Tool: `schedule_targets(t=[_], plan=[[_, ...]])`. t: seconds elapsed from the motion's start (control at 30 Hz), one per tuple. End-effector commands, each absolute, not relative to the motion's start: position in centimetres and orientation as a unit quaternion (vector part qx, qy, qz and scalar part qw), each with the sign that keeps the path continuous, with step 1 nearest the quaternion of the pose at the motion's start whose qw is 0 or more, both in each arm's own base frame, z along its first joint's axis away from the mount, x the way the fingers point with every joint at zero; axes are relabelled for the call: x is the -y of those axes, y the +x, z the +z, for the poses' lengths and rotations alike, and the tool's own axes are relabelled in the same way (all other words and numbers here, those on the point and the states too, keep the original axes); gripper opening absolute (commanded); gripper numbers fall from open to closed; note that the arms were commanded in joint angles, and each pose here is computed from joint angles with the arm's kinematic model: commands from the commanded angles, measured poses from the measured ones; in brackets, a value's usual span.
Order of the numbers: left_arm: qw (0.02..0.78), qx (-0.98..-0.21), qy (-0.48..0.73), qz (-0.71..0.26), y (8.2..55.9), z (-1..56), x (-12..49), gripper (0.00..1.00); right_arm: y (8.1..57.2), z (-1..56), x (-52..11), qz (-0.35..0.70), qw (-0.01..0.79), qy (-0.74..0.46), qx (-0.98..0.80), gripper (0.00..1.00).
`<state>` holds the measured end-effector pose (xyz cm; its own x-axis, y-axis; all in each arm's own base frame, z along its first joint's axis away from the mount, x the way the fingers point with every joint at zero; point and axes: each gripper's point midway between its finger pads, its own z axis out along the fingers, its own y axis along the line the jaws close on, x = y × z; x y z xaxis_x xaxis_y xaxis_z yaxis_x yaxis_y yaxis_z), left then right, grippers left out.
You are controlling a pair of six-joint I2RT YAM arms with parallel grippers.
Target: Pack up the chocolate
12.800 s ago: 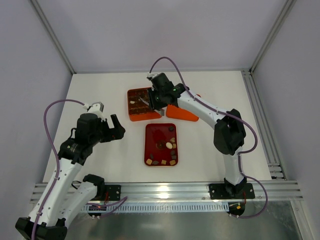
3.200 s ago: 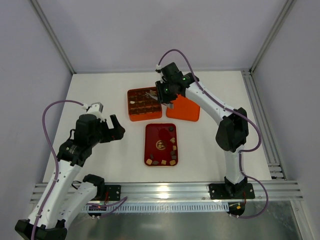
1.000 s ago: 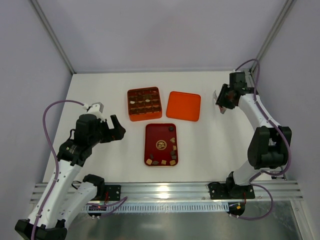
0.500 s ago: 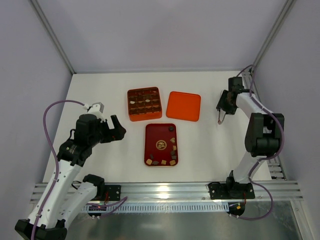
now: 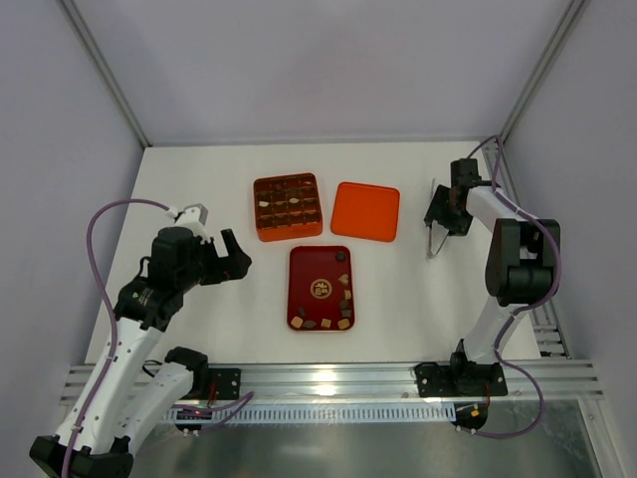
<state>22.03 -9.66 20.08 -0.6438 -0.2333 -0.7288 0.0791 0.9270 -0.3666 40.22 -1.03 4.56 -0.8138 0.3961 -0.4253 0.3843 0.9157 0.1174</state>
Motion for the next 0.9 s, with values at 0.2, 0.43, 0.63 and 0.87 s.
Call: schedule_targets(t=[0.2,0.43,0.63,0.87], plan=[[0.428,-0.881,-0.039,-0.196,22.5,20.5,10.1,1.0,39.5,3.8,1.0,0.018,0.225,0.206,-0.952,0.7],[0.427,-0.882,-0.04,-0.195,22.5,20.5,10.1,1.0,39.0,4.2,0.9,0.02,0.228,0.206,-0.951,0.83],[0.426,-0.883,-0.039,-0.194,22.5,20.4,10.1,1.0,38.3,6.9,1.0,0.023,0.257,0.209,-0.943,0.85],[0.418,-0.887,-0.039,-0.193,22.8,20.1,10.3,1.0,40.0,13.5,-3.0,0.043,0.321,0.159,-0.933,0.72]])
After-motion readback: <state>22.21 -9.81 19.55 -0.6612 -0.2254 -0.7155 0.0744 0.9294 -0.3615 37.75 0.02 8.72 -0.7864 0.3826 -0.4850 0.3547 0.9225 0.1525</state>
